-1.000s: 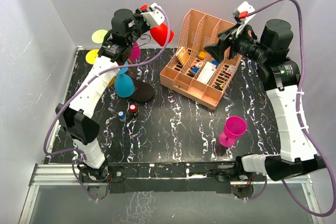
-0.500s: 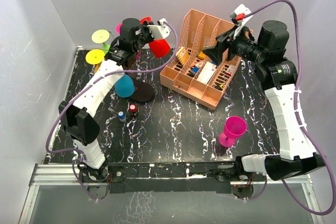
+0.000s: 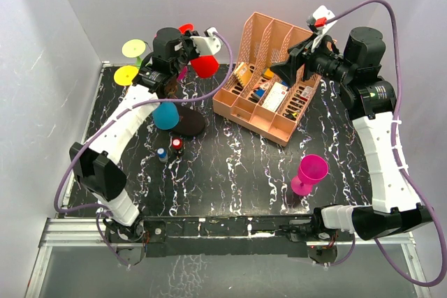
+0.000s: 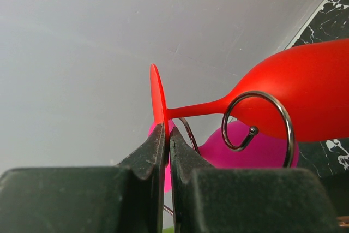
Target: Place the wine glass upside down on the wine glass rack
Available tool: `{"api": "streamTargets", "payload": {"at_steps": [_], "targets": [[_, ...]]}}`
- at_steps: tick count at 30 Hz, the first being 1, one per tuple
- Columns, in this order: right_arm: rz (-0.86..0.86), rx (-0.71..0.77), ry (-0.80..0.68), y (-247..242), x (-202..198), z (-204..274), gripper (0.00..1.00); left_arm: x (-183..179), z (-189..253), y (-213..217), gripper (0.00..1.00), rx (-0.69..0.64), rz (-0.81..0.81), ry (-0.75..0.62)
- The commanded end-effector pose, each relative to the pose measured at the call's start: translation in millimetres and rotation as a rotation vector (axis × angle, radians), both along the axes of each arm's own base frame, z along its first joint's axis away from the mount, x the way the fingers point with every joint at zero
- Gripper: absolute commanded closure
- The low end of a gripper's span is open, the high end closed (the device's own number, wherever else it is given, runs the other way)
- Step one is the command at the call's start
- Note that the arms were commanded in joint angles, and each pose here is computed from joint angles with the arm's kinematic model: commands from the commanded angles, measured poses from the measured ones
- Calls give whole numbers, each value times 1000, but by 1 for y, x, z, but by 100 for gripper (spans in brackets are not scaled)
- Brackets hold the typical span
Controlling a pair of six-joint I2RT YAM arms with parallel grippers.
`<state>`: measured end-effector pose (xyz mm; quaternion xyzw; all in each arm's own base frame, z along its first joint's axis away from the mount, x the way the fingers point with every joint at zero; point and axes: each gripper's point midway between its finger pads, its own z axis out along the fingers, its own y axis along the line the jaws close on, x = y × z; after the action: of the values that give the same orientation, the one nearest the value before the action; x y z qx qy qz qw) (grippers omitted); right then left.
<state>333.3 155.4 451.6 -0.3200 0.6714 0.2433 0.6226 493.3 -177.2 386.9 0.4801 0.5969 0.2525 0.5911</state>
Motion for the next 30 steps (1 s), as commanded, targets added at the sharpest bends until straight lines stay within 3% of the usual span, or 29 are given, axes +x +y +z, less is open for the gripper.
{"api": "streamTargets", "payload": {"at_steps": [1, 30], "targets": [[8, 11, -76, -1, -4, 17, 22, -20, 33, 13, 100, -22, 19, -64], [8, 17, -71, -4, -3, 14, 20, -52, 21, 19, 100, -10, 0, 39]]}}
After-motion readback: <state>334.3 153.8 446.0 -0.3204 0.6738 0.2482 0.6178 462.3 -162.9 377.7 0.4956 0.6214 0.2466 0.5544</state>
